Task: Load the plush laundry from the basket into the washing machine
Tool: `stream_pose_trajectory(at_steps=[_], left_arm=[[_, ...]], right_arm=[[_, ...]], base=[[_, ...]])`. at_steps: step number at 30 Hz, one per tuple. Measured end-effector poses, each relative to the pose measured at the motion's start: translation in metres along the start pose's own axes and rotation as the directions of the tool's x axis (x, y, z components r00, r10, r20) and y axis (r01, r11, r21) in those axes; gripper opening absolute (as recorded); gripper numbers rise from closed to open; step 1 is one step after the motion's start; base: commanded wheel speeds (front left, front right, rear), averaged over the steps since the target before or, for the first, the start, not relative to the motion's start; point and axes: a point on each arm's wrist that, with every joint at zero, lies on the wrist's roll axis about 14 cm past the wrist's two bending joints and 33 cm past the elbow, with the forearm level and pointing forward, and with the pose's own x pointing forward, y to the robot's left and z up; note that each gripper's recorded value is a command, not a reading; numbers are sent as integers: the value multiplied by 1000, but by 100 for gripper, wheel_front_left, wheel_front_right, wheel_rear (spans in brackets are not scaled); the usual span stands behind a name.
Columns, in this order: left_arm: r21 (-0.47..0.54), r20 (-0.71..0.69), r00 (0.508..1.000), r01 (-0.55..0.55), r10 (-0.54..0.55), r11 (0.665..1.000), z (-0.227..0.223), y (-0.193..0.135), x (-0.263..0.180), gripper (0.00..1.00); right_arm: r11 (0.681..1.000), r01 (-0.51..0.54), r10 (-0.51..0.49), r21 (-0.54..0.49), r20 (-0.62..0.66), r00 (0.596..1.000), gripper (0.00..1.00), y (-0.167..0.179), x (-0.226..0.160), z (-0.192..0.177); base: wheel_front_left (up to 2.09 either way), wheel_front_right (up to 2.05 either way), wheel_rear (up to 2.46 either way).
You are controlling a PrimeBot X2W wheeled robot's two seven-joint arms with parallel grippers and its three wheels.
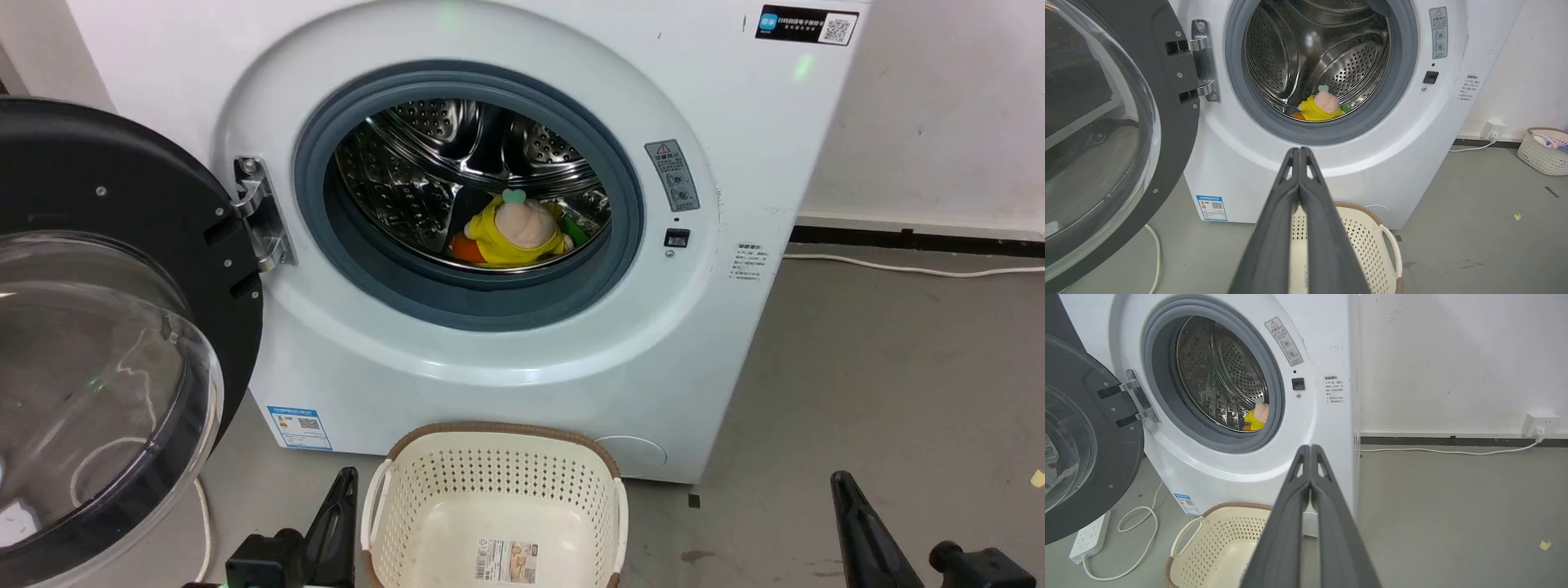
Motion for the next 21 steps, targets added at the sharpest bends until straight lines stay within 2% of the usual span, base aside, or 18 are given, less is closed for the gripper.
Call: stream_pose_trajectory(at_steps=[21], left_arm=[[27, -20, 1000, 0, 0, 1000, 1, 0, 7, 0]], right_arm=[[999, -2, 0, -38, -28, 1000, 0, -1, 7, -1]], base=[[0, 0, 0]])
